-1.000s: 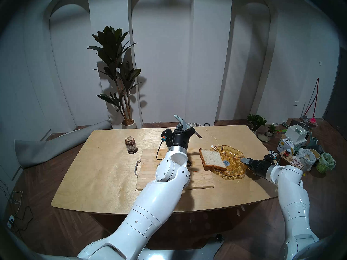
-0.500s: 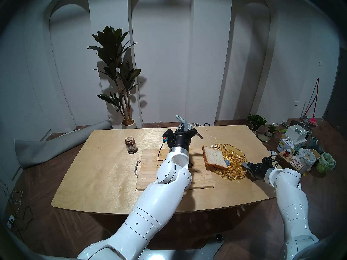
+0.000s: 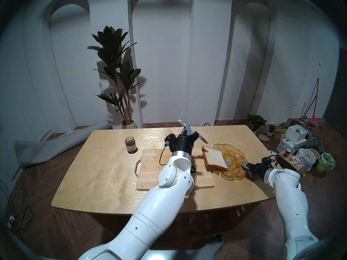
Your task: Spread jam over the slice of bread with the knife
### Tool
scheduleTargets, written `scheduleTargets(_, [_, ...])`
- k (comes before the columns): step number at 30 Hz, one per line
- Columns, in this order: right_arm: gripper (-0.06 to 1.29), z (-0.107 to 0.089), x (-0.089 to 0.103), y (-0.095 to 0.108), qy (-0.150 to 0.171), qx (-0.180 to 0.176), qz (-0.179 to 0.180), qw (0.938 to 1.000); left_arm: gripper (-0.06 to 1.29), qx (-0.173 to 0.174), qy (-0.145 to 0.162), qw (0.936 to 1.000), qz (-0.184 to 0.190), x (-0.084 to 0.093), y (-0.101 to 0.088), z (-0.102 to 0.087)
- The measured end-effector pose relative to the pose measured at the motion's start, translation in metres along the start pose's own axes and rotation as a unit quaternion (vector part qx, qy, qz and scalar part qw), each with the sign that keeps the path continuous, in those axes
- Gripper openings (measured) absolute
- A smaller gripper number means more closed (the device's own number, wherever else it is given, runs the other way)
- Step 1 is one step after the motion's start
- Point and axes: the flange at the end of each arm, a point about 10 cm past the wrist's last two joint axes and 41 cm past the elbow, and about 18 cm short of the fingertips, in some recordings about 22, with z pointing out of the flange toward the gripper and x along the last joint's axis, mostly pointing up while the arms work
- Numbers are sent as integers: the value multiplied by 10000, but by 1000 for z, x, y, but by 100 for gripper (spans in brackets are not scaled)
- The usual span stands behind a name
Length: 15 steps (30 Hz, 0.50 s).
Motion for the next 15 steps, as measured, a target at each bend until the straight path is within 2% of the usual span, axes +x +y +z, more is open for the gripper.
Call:
scheduleTargets(4, [11, 3, -1, -5, -29, -27, -32, 10000, -3, 108, -59, 9999, 68, -9, 2, -4])
scheduleTargets(6, [2, 5, -2, -9, -43, -42, -53, 10000, -3, 165, -53, 9997, 146, -13, 2, -6])
scheduleTargets(15, [1, 9, -4, -22, -83, -144, -113, 9998, -3, 317, 107, 9977, 587, -24, -4, -11])
